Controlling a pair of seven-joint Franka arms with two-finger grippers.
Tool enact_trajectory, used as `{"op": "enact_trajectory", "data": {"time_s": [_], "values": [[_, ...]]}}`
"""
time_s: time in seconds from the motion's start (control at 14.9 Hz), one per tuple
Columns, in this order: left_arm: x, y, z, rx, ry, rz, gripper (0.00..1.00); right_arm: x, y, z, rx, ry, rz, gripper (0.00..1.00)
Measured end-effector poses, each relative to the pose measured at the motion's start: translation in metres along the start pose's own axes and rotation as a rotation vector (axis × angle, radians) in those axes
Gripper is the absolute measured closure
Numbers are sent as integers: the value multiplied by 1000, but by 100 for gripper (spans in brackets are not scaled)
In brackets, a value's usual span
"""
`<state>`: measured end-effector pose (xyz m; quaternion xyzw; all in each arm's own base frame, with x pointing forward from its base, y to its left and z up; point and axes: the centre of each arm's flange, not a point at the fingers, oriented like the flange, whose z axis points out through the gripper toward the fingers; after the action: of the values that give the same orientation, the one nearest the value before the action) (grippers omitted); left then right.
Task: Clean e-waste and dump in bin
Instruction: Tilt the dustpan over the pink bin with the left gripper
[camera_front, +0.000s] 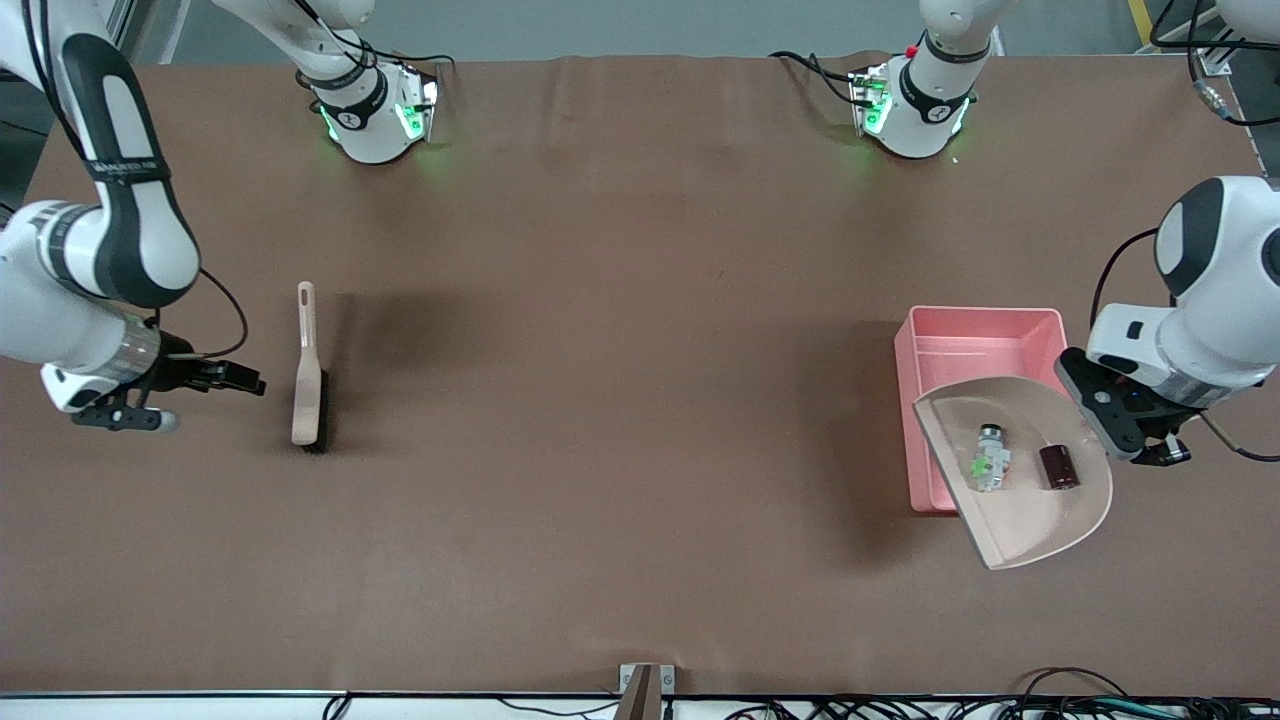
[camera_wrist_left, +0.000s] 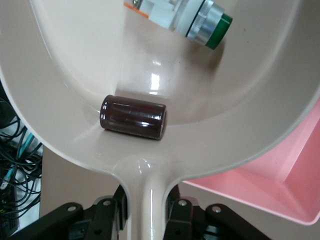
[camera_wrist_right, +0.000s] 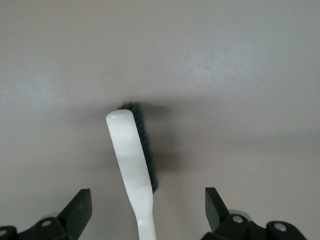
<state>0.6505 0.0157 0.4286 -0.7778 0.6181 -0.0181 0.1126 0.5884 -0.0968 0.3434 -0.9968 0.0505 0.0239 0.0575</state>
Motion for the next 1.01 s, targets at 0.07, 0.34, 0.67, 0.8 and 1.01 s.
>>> {"op": "enact_trajectory", "data": {"time_s": [0.07, 0.34, 0.67, 0.8, 1.01], "values": [[-4, 2, 6, -6, 0, 8, 67, 2, -1, -18, 4, -11, -1, 0], [-2, 8, 15, -18, 2, 19, 67, 2, -5, -120, 19, -44, -7, 0], [-3, 12, 21, -29, -4, 41, 67, -33, -20, -224, 11, 11, -27, 0], [-8, 11, 22, -31, -7, 38, 67, -49, -24, -244, 7, 13, -32, 0], [-10, 11, 23, -33, -8, 38, 67, -62, -27, -261, -6, 23, -35, 0]]}}
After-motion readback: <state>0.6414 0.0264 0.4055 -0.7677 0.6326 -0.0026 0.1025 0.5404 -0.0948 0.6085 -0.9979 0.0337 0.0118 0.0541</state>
